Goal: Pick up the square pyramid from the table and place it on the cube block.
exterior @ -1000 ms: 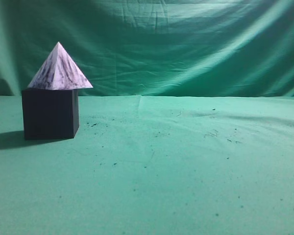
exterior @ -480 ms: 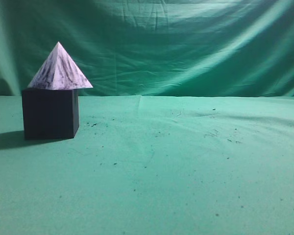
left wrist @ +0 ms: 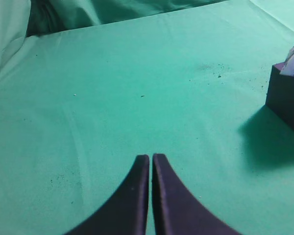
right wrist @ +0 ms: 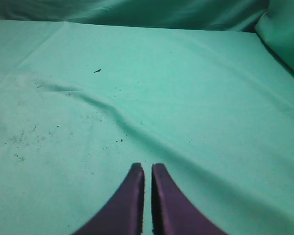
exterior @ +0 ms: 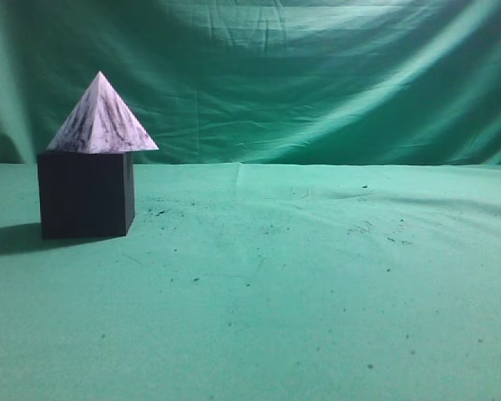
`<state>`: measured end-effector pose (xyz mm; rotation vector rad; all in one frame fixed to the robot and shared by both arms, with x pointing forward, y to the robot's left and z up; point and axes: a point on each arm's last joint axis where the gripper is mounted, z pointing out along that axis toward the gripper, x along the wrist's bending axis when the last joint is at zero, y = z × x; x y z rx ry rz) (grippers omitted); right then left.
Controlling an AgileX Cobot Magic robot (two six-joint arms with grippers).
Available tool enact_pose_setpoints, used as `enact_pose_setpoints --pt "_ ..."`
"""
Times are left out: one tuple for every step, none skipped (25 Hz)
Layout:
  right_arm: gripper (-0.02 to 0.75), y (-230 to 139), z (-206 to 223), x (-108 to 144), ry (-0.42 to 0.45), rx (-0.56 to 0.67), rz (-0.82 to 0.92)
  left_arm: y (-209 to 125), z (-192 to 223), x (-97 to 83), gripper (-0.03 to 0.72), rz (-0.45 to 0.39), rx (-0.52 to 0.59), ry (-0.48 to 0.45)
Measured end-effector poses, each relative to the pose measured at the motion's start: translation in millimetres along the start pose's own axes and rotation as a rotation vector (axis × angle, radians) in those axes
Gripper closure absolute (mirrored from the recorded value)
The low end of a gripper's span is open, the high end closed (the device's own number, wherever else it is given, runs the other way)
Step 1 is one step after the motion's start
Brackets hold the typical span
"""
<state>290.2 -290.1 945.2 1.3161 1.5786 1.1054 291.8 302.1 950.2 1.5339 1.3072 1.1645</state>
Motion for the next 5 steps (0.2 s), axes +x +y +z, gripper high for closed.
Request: enact_pose_setpoints --pt "0.738 0.0 0.0 0.0 0.0 0.0 0.0 0.0 0.0 0.0 0.688 0.0 0.0 0.0" --pt "0.738 0.0 0.0 0.0 0.0 0.0 0.0 0.0 0.0 0.0 0.688 0.0 0.0 0.0" --pt "0.738 0.0 0.0 0.0 0.0 0.0 0.0 0.0 0.0 0.0 0.688 0.0 0.0 0.0" --pt "0.738 0.0 0.0 0.0 0.0 0.0 0.0 0.0 0.0 0.0 0.688 0.0 0.0 0.0" --pt "0.738 0.0 0.0 0.0 0.0 0.0 0.0 0.0 0.0 0.0 0.688 0.0 0.0 0.0"
